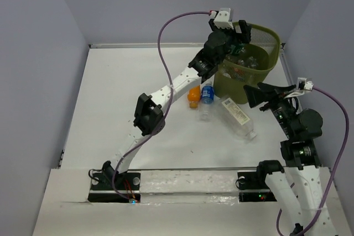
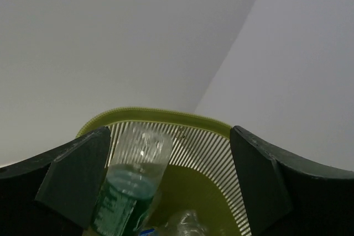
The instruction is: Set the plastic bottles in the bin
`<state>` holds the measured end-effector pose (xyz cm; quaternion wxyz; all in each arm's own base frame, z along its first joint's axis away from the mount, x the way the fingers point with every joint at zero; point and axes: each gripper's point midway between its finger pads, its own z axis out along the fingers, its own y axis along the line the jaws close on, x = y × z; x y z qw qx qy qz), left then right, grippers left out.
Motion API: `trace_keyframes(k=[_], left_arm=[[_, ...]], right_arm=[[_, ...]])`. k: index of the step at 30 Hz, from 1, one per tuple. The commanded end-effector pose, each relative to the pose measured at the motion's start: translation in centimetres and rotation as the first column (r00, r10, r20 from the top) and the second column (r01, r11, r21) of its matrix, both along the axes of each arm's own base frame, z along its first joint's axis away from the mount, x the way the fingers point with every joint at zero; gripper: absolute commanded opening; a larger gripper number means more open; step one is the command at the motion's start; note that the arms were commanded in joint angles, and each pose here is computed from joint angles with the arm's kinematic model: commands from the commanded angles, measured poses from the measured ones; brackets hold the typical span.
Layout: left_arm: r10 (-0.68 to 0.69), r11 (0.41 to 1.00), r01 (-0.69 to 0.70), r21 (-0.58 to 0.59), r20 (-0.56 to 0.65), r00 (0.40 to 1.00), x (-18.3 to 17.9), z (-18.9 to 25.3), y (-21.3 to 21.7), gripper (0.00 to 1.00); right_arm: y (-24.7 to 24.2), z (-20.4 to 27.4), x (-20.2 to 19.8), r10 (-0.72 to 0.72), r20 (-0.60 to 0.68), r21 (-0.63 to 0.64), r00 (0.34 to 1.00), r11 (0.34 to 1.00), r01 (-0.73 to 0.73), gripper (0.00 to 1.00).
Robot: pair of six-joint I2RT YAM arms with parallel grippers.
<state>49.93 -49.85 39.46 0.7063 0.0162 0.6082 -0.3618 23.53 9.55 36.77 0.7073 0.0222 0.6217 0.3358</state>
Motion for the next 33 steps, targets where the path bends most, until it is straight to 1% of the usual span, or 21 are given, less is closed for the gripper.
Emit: trace_keyframes(k=[1, 4, 5, 6, 7, 8, 9, 10, 11, 12, 13, 14, 17, 18, 20, 22, 25, 26, 29, 32, 33], left_arm=[[0.072, 0.994, -0.050, -0.099, 0.240, 0.968, -5.1, 14.7, 6.0, 0.99], [0.177, 0.984, -0.177, -0.018, 0.187, 0.966, -6.0, 15.3, 10.4, 0.99], [0.203, 0.979, -0.198, -0.043, 0.176, 0.963, -8.0, 17.6, 13.4, 0.99], [0.217, 0.974, -0.221, 0.038, 0.095, 0.971, -7.3, 12.9, 13.6, 0.99], [0.234, 0.970, -0.237, 0.047, 0.056, 0.971, -7.8, 11.5, 14.8, 0.99], [0.230, 0.973, -0.229, -0.018, 0.030, 0.973, -9.9, 12.8, 17.3, 0.99], [0.240, 0.969, -0.236, 0.071, -0.054, 0.969, -9.8, 6.6, 17.6, 0.99], [0.246, 0.967, -0.238, 0.086, -0.094, 0.965, -10.2, 4.5, 18.5, 0.99], [0.235, 0.972, -0.232, 0.042, -0.129, 0.963, -11.7, 4.2, 20.0, 0.99], [0.239, 0.971, -0.230, 0.068, -0.171, 0.956, -12.1, 1.7, 20.6, 0.99], [0.260, 0.960, -0.222, 0.170, -0.252, 0.932, -12.3, -4.1, 21.3, 0.99], [0.264, 0.958, -0.210, 0.197, -0.316, 0.911, -13.3, -7.7, 22.1, 0.99], [0.271, 0.949, -0.171, 0.264, -0.412, 0.870, -15.2, -12.9, 23.6, 0.99], [0.284, 0.941, -0.155, 0.302, -0.451, 0.846, -16.1, -16.0, 24.3, 0.99], [0.273, 0.946, -0.136, 0.293, -0.499, 0.823, -17.8, -18.6, 25.3, 0.99], [0.257, 0.954, -0.130, 0.269, -0.520, 0.815, -18.6, -19.6, 25.8, 0.99], [0.233, 0.962, -0.111, 0.251, -0.534, 0.813, -19.6, -20.7, 26.2, 0.99], [0.223, 0.965, -0.105, 0.242, -0.534, 0.816, -19.8, -20.7, 26.2, 0.99], [0.212, 0.966, -0.087, 0.244, -0.553, 0.806, -20.6, -21.8, 26.5, 0.99], [0.199, 0.969, -0.076, 0.235, -0.560, 0.804, -21.2, -22.8, 26.8, 0.99], [0.194, 0.970, -0.072, 0.233, -0.561, 0.805, -21.3, -23.0, 26.8, 0.99]], right_arm=[[1.4, 0.2, -0.3, 0.088, -0.013, -0.050, 0.996, 0.995, -0.089, 0.87], [2.0, -1.4, 0.5, 0.118, -0.078, -0.059, 0.990, 0.991, -0.123, 0.87], [2.1, -1.7, 0.5, 0.126, -0.092, -0.047, 0.988, 0.990, -0.130, 0.87], [2.4, -2.4, 0.6, 0.139, -0.110, -0.040, 0.984, 0.989, -0.144, 0.87], [2.6, -2.9, 0.8, 0.145, -0.131, -0.030, 0.981, 0.988, -0.151, 0.87], [2.7, -3.5, 0.9, 0.155, -0.158, -0.006, 0.975, 0.987, -0.158, 0.87], [3.2, -4.3, 1.0, 0.177, -0.182, 0.007, 0.967, 0.984, -0.178, 0.87], [3.7, -4.9, 1.1, 0.202, -0.204, 0.025, 0.958, 0.979, -0.201, 0.87], [4.3, -5.8, 1.2, 0.233, -0.245, 0.058, 0.941, 0.972, -0.226, 0.87], [4.6, -6.5, 1.3, 0.248, -0.267, 0.075, 0.931, 0.969, -0.236, 0.88], [5.2, -7.7, 1.3, 0.268, -0.292, 0.092, 0.918, 0.963, -0.252, 0.88], [5.5, -8.0, 1.7, 0.274, -0.296, 0.124, 0.915, 0.961, -0.247, 0.88], [7.0, -10.8, 1.8, 0.289, -0.359, 0.169, 0.888, 0.955, -0.242, 0.88], [7.5, -11.2, 1.9, 0.285, -0.364, 0.169, 0.887, 0.956, -0.238, 0.88], [9.5, -13.2, 2.1, 0.278, -0.410, 0.153, 0.869, 0.960, -0.234, 0.89], [10.7, -15.3, 2.6, 0.254, -0.463, 0.143, 0.849, 0.967, -0.212, 0.91], [11.4, -17.0, 3.4, 0.196, -0.477, 0.160, 0.857, 0.978, -0.135, 0.93], [11.2, -18.4, 4.2, 0.142, -0.503, 0.146, 0.853, 0.986, -0.079, 0.96], [11.1, -21.2, 5.8, 0.058, -0.561, 0.094, 0.826, 0.996, -0.006, 0.98], [11.8, -22.5, 6.7, -0.016, -0.574, 0.056, 0.819, 0.997, 0.059, 1.00], [11.8, -24.1, 7.1, -0.054, -0.600, 0.018, 0.798, 0.997, 0.081, 1.00]])
